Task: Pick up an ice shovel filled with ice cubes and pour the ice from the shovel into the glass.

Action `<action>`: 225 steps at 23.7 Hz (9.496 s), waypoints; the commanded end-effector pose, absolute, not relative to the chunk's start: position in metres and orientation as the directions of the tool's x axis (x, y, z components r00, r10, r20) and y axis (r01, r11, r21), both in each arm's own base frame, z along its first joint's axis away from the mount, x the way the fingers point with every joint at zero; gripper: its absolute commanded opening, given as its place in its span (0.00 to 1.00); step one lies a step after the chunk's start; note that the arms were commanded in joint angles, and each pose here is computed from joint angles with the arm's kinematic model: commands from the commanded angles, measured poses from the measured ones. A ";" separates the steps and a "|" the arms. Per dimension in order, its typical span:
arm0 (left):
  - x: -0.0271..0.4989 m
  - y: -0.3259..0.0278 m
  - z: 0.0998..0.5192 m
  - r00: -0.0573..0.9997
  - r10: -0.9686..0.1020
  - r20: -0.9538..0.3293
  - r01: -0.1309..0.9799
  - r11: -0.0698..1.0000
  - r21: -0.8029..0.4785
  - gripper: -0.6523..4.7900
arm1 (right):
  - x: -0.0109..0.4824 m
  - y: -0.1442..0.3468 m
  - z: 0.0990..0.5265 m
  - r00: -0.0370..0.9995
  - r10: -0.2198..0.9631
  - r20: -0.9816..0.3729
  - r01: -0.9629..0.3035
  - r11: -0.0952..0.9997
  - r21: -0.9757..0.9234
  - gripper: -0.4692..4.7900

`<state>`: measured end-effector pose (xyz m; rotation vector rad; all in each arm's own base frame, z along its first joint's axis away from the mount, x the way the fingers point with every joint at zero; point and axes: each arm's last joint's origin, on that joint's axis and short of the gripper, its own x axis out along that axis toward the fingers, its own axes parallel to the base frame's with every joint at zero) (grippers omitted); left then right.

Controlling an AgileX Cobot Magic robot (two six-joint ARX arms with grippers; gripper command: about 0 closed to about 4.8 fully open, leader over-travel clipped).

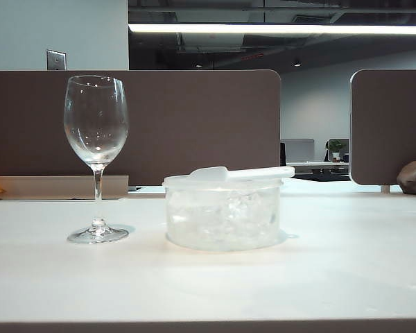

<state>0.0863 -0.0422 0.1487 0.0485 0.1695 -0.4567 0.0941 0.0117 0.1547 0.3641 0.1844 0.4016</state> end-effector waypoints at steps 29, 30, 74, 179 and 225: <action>0.086 -0.043 0.148 0.863 -0.474 -0.176 0.482 0.876 0.003 0.17 | 0.122 0.017 0.371 0.646 0.600 -0.472 -0.435 0.798 0.418 0.19; 0.086 -0.043 0.148 0.862 -0.474 -0.176 0.482 0.876 0.003 0.17 | 0.128 0.018 0.369 0.620 0.622 -0.478 -0.442 0.781 0.442 0.19; 0.086 -0.043 0.148 0.863 -0.473 -0.176 0.481 0.877 0.003 0.17 | 0.212 0.120 0.163 0.917 0.382 -0.117 0.025 0.238 0.971 0.21; 0.086 -0.043 0.148 0.865 -0.470 -0.176 0.478 0.878 0.003 0.17 | 0.255 0.156 0.158 0.880 0.474 0.005 -0.029 0.043 0.999 0.08; 0.086 -0.043 0.148 0.864 -0.471 -0.176 0.479 0.878 0.003 0.17 | 0.300 0.185 0.263 0.883 0.451 0.131 -0.155 0.016 0.988 0.08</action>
